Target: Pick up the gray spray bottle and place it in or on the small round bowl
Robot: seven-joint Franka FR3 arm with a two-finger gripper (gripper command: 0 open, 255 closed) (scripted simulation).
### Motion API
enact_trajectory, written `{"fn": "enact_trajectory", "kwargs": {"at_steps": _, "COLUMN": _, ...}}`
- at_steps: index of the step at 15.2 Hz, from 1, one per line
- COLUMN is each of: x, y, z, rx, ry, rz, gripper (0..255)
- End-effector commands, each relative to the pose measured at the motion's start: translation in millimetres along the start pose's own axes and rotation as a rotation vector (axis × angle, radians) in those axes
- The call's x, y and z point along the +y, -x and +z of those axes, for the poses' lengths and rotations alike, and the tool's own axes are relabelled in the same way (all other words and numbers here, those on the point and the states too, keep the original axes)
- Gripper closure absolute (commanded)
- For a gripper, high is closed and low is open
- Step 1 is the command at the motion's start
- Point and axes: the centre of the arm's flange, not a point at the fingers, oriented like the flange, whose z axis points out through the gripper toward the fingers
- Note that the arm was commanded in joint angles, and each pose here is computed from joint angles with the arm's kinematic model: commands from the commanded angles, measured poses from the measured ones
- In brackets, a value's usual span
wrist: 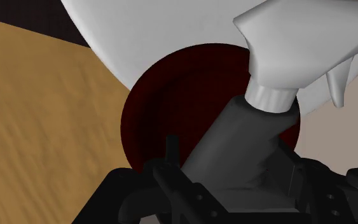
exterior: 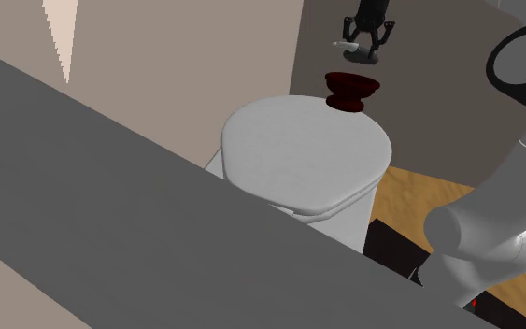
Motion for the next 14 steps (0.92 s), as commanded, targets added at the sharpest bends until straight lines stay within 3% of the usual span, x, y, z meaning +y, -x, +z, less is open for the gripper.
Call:
{"fn": "enact_trajectory", "kwargs": {"at_steps": 1, "x": 1.6, "y": -7.5, "z": 9.7, "rx": 0.001, "ry": -0.001, "rz": -0.001, "gripper": 255}}
{"fn": "enact_trajectory", "kwargs": {"at_steps": 14, "x": 1.2, "y": -4.2, "z": 68.7, "rx": 0.001, "ry": -0.001, "rz": -0.001, "gripper": 255}}
